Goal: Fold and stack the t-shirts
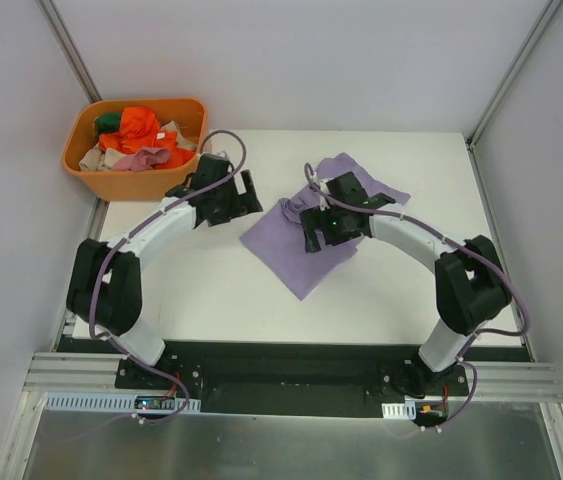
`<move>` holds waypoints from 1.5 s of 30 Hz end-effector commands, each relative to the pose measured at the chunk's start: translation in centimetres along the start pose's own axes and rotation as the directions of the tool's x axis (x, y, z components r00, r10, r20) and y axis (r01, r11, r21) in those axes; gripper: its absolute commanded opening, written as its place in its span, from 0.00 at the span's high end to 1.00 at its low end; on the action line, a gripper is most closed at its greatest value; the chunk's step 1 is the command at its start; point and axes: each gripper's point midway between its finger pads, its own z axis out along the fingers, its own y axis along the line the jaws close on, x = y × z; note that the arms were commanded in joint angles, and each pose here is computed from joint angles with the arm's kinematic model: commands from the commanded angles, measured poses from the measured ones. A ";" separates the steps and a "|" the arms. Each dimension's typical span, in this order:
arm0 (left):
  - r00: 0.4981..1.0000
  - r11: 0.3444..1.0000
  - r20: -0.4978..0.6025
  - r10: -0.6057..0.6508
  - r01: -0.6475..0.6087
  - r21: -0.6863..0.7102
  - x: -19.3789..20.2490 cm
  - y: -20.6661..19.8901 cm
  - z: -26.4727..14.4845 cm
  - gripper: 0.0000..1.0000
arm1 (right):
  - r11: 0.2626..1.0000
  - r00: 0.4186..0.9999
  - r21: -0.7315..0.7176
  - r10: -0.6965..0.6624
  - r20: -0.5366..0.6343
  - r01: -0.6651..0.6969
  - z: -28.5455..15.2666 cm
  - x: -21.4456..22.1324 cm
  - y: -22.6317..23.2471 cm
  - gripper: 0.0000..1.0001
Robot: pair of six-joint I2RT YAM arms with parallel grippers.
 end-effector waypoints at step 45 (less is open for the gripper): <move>0.972 0.989 -0.187 -0.141 0.129 -0.072 6.1 6.3 4.5 0.46 | 0.928 0.956 -0.254 -0.292 -0.038 0.273 0.0 5.6 10.9 0.04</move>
